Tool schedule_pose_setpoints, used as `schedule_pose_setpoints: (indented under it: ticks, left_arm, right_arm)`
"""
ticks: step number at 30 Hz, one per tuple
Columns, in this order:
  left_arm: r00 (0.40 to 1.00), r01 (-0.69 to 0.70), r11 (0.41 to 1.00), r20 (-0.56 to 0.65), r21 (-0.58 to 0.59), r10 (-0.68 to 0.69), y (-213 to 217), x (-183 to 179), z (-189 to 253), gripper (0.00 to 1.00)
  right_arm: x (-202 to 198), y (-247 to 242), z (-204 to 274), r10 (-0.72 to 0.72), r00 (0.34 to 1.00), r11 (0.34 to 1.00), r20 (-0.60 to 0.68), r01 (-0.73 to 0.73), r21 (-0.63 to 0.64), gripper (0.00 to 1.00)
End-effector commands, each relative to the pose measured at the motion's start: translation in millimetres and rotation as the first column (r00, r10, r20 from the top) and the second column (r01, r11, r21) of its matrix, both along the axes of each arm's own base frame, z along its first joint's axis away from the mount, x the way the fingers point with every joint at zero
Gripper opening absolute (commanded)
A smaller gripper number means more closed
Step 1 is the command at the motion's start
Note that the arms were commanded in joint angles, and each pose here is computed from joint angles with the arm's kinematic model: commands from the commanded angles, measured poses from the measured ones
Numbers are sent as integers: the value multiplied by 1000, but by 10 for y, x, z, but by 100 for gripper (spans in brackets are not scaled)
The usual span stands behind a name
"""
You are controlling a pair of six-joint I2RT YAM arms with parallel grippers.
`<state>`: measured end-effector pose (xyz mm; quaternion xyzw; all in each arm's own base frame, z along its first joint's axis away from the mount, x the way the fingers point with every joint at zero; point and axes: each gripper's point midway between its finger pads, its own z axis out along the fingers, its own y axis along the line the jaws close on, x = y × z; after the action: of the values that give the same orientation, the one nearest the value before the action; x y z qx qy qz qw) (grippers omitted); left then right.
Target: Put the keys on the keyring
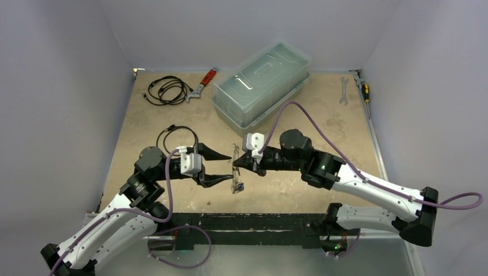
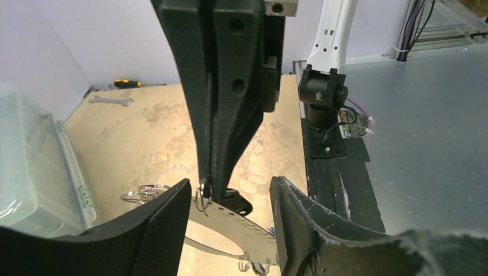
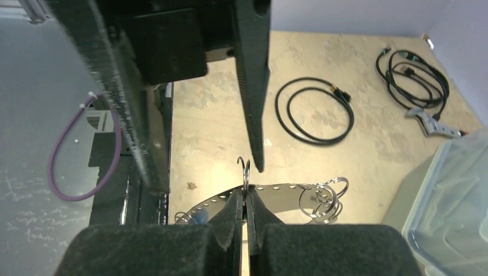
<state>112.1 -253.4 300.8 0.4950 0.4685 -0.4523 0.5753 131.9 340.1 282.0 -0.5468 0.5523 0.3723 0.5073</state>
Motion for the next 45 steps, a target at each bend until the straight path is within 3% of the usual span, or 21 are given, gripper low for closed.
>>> schedule_pose_setpoints:
  ticks: [1, 5, 14, 28, 45]
  left_arm:
    - [996, -39, 999, 79, -4, 39, 98, -6, 155, 54]
    - [995, -34, 999, 93, 5, 33, 121, -36, 135, 52]
    - [997, -15, 999, 70, 45, 12, 64, -2, 24, 45]
    - [993, 113, 993, 17, 36, -114, -82, -98, -109, 36]
    - [993, 111, 992, -38, 57, -109, -150, -38, -267, 31]
  right_arm:
    - [162, -83, 89, -104, 994, 989, -14, 102, -110, 0]
    - [205, -182, -7, -145, 989, 962, -34, 133, -236, 0]
    - [-12, -226, -99, -82, 994, 948, -72, 56, -313, 0]
    - [-145, -116, -140, -17, 997, 948, -72, -7, -318, 0]
    - [-202, -105, -24, 12, 998, 959, -61, -29, -283, 0]
